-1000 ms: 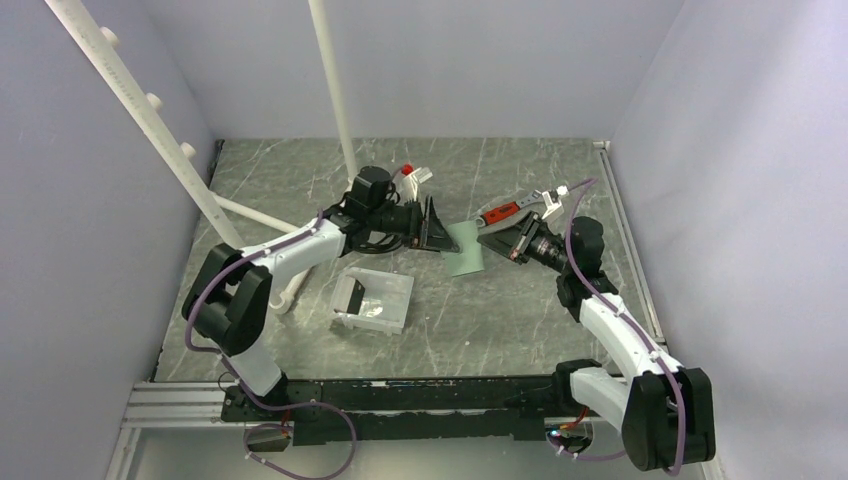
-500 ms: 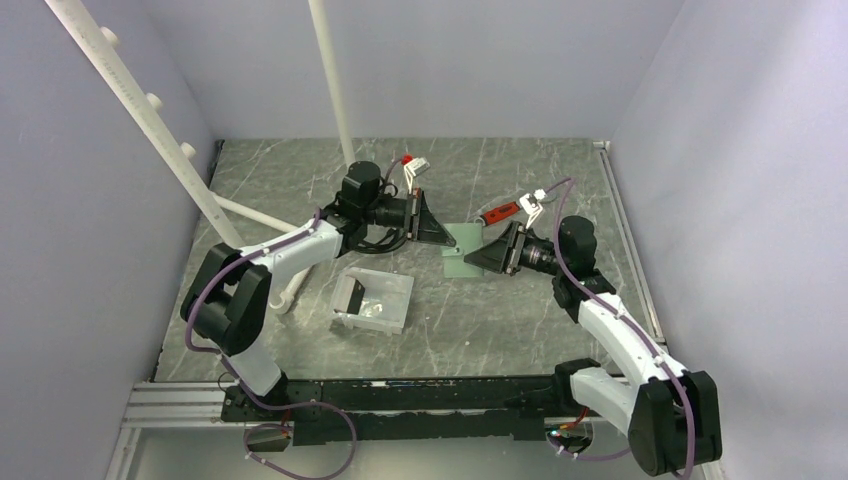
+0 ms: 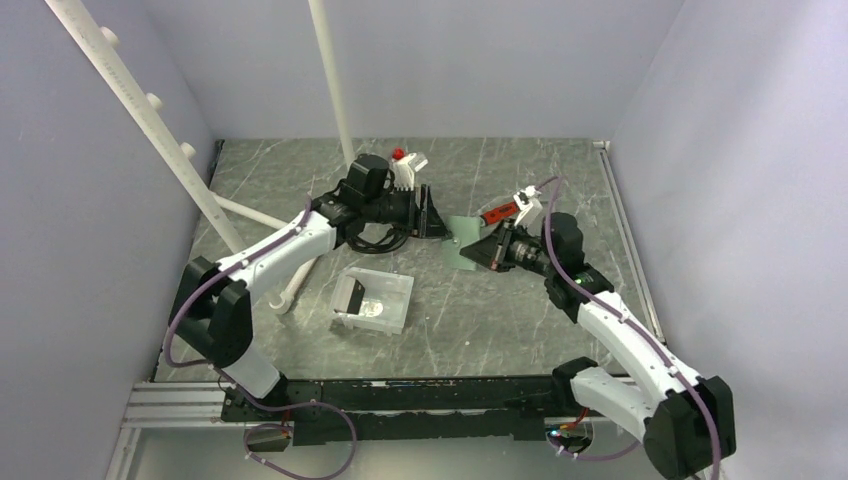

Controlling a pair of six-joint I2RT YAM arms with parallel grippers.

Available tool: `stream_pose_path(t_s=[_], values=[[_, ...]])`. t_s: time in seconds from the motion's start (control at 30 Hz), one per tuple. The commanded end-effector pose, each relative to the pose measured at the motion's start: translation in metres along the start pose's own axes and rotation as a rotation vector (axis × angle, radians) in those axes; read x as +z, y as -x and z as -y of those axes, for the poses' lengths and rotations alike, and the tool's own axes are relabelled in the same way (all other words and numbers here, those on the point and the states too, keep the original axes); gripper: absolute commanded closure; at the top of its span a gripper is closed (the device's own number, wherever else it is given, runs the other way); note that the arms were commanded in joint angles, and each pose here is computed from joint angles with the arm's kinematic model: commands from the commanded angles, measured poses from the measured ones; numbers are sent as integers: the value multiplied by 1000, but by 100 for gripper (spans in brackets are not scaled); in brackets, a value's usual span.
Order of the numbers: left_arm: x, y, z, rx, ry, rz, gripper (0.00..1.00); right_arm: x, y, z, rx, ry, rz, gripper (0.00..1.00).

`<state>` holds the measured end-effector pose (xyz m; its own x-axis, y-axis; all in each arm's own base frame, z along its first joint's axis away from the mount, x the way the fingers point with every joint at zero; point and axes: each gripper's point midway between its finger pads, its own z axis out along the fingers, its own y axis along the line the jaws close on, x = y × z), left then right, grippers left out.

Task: Put the credit cards into the card holder
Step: Pick up the card holder from the center of the board, then open the card holder at the center of the board.

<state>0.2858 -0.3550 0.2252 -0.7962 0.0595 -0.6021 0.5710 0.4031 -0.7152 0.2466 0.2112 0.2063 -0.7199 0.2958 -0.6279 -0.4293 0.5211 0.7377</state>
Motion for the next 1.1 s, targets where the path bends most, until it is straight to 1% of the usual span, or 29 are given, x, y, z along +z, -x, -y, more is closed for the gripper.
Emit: stream_pose_path(t_s=[0.0,0.13,0.23,0.33,0.5,0.63,0.9,1.07], values=[[-21,4,-25,89,343,46,42,2,25,24,-113,-346,125,100],[-17,4,-13,86,306,71,52,12,25,18,-152,-423,132,100],[-14,1,-14,73,304,49,64,19,25,9,-188,-433,132,100],[-11,-1,-7,75,263,38,69,27,23,5,-205,-436,120,100],[-6,-7,4,72,205,19,64,37,20,-6,-212,-394,111,100],[1,-13,4,42,185,-1,64,41,18,-18,-225,-352,111,100],[6,-18,-7,15,216,-25,64,50,11,-38,-220,-251,115,100],[10,-24,-16,3,243,-52,58,50,13,-51,-221,-195,144,100]])
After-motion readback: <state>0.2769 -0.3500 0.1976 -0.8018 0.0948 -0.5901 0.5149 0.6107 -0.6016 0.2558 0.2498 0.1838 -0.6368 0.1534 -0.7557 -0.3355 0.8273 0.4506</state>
